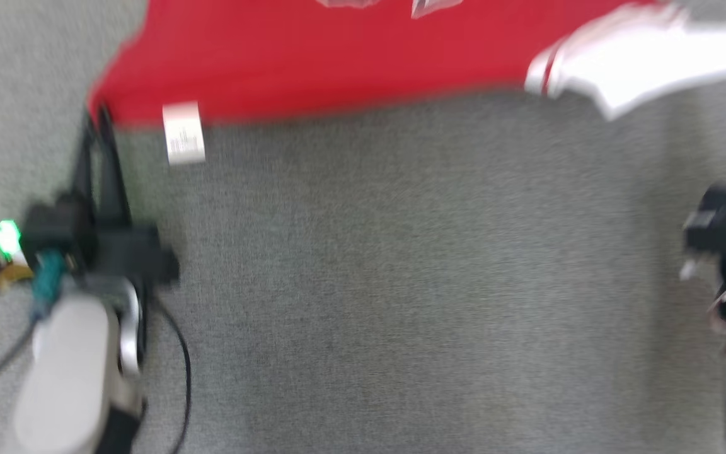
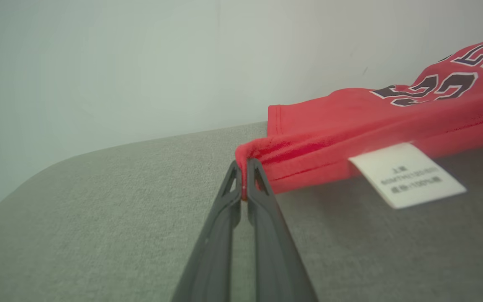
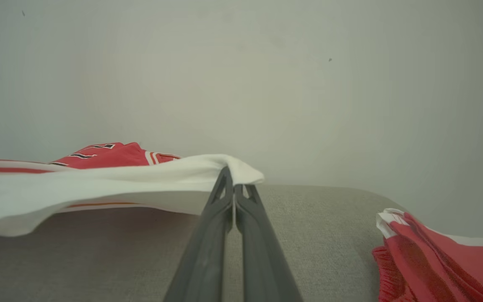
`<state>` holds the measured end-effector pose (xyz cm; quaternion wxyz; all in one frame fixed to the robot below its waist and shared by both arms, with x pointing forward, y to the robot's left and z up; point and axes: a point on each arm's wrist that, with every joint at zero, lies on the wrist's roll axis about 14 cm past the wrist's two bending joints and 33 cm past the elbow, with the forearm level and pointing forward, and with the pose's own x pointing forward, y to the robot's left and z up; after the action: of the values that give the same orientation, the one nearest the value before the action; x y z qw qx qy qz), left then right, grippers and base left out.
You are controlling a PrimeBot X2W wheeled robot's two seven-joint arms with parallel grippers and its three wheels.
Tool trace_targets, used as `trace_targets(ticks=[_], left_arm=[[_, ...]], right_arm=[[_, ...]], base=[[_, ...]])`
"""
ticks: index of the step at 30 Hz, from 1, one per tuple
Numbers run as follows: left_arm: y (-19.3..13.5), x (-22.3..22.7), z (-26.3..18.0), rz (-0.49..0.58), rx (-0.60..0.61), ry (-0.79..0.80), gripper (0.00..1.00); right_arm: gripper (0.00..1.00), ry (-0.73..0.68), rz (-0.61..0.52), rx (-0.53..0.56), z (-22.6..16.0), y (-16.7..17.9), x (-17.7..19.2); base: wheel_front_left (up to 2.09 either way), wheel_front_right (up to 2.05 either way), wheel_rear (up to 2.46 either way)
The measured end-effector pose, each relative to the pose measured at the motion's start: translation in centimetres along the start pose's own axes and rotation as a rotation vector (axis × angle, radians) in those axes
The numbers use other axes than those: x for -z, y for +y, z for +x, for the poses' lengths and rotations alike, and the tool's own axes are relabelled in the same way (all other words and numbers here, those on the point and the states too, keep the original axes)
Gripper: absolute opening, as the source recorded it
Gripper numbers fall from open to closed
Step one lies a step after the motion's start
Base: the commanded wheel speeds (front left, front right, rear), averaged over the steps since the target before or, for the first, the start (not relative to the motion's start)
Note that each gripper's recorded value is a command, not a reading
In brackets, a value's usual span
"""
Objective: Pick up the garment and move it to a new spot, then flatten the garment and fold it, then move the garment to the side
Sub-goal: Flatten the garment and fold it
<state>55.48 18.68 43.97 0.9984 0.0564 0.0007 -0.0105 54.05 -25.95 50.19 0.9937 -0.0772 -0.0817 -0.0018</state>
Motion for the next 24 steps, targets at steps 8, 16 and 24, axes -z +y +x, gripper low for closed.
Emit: trace_targets(ticks=[8, 16, 24], left_arm=[[-1.4, 1.6, -6.9, -0.103, 0.002, 0.106, 0.0], [-1.3, 1.5, -13.1, -0.145, -0.02, 0.155, 0.0], [-1.0, 0.5, -18.4, -0.15, -0.031, 0.146, 0.0]], right_arm=[[0.0, 0.145, 0.028, 0.059, -7.9, -0.9, 1.3], [0.0, 0.233, 0.039, 0.102, -15.2, -1.4, 1.4], [0.0, 0.263, 0.038, 0.155, -20.9, -2.5, 0.9]], base=[[0.0, 0.0, 0.0], [0.0, 0.0, 0.0], [0.0, 0.0, 0.0]])
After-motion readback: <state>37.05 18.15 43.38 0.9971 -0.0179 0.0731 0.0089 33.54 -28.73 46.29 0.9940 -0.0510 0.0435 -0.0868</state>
